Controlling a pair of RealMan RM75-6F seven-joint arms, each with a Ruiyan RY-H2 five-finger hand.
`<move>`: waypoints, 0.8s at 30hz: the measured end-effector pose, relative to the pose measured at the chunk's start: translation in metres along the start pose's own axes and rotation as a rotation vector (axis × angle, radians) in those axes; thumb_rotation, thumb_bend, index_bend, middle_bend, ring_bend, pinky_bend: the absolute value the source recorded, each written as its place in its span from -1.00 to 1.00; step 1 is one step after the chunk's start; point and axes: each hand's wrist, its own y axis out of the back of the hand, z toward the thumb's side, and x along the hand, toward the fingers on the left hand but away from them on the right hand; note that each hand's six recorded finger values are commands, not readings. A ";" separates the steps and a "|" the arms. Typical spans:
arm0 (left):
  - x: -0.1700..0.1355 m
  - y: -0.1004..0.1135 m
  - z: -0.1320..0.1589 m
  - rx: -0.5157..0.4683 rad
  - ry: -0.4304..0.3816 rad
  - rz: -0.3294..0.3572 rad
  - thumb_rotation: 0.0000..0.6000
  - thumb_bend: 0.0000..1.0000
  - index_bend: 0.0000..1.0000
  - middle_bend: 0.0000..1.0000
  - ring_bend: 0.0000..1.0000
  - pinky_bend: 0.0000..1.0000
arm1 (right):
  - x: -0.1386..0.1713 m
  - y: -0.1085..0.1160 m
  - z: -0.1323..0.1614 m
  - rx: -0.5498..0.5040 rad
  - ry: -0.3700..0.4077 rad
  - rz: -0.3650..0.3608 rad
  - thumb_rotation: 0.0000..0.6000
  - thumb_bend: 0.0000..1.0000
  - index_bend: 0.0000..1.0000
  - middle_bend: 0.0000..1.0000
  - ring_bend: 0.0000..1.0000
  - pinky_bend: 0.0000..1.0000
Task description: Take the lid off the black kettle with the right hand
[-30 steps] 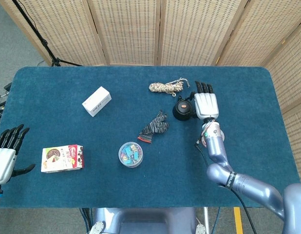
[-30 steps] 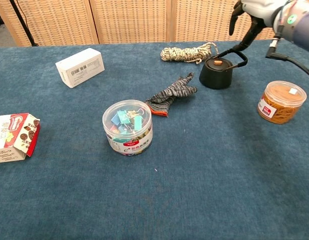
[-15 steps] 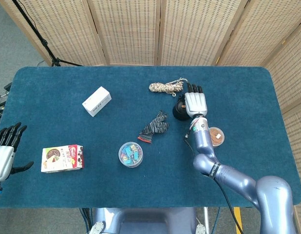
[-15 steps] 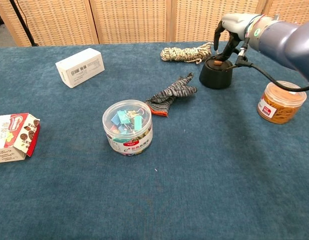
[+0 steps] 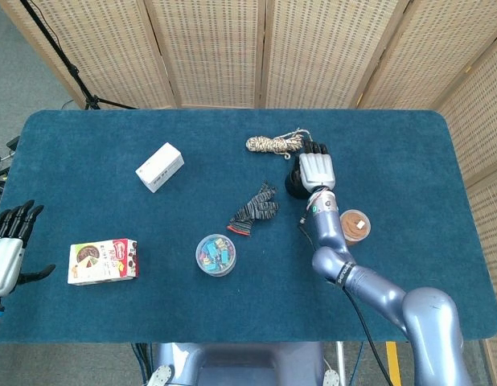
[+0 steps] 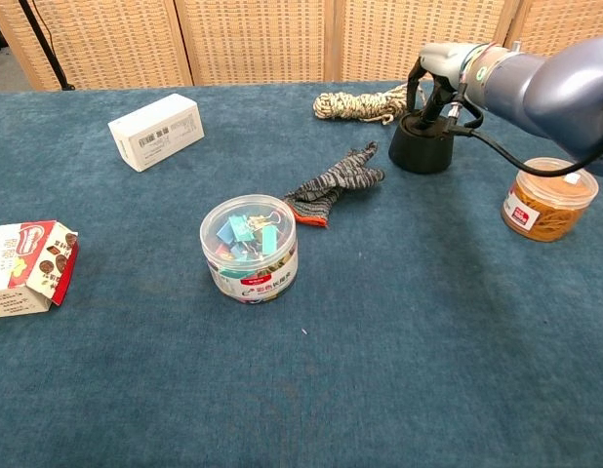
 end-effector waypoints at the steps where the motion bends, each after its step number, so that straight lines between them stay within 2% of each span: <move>1: 0.000 0.000 0.000 0.000 0.002 0.000 1.00 -1.00 -1.00 -1.00 -1.00 -0.90 | -0.001 -0.001 -0.001 0.000 -0.002 0.004 1.00 -0.24 -0.09 -0.93 -1.00 -0.89; 24: 0.000 -0.002 0.002 0.004 0.003 -0.002 1.00 -1.00 -1.00 -1.00 -1.00 -0.90 | -0.006 -0.007 -0.012 -0.005 -0.019 0.035 1.00 -0.20 -0.03 -0.93 -1.00 -0.87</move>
